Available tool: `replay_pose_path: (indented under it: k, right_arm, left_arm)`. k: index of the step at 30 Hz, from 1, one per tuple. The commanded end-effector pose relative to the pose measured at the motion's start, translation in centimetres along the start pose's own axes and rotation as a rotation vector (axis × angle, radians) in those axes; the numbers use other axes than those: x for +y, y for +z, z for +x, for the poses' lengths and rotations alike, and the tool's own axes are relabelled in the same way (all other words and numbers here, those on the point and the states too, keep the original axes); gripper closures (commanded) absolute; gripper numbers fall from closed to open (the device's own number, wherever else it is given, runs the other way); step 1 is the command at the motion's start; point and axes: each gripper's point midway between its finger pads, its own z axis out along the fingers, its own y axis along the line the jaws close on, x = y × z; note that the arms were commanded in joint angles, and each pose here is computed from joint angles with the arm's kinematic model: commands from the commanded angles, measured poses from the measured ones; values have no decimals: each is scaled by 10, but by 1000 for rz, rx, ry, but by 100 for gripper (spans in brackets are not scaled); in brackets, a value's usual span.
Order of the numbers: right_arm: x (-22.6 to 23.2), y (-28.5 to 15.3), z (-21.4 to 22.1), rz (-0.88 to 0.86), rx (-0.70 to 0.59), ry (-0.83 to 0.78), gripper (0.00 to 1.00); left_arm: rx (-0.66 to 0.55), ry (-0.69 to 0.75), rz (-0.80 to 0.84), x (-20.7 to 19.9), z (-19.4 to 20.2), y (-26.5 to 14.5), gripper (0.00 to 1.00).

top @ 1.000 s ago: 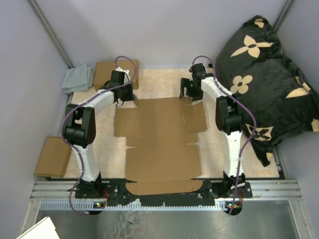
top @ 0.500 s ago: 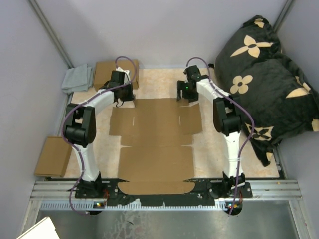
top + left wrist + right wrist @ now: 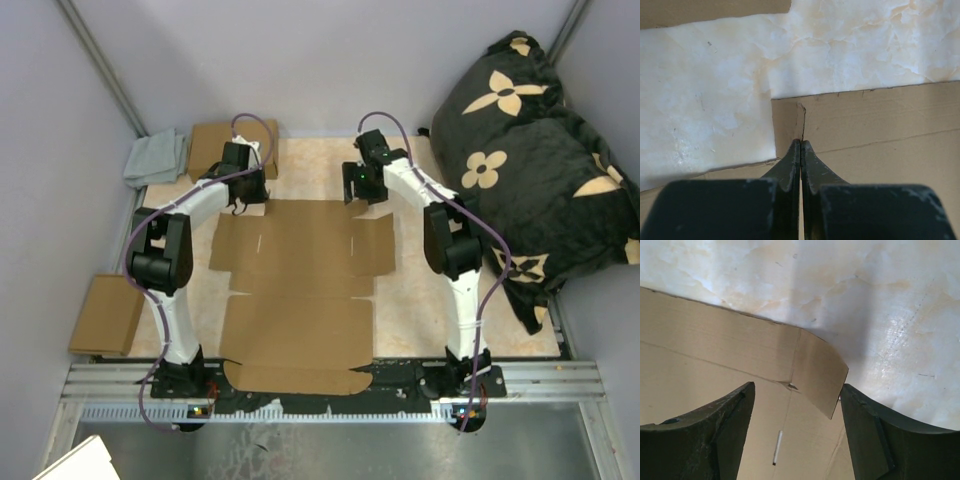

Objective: Fold the paper box

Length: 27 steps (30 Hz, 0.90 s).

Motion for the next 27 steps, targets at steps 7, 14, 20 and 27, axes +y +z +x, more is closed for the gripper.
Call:
replay_pose_path:
  k: [7, 14, 20, 27]
  right_arm:
    - [79, -28, -34, -232, -118, -49, 30]
    - [79, 12, -24, -223, -56, -19, 29]
    - [67, 32, -11, -168, -22, -3, 29]
    - [67, 24, -10, -186, -47, -34, 27]
  left_arm:
    - [54, -11, 73, -18, 16, 18, 98]
    - [90, -27, 84, -20, 29, 28, 96]
    - [126, -42, 110, -28, 41, 42, 87]
    - [168, -67, 101, -25, 54, 53, 77]
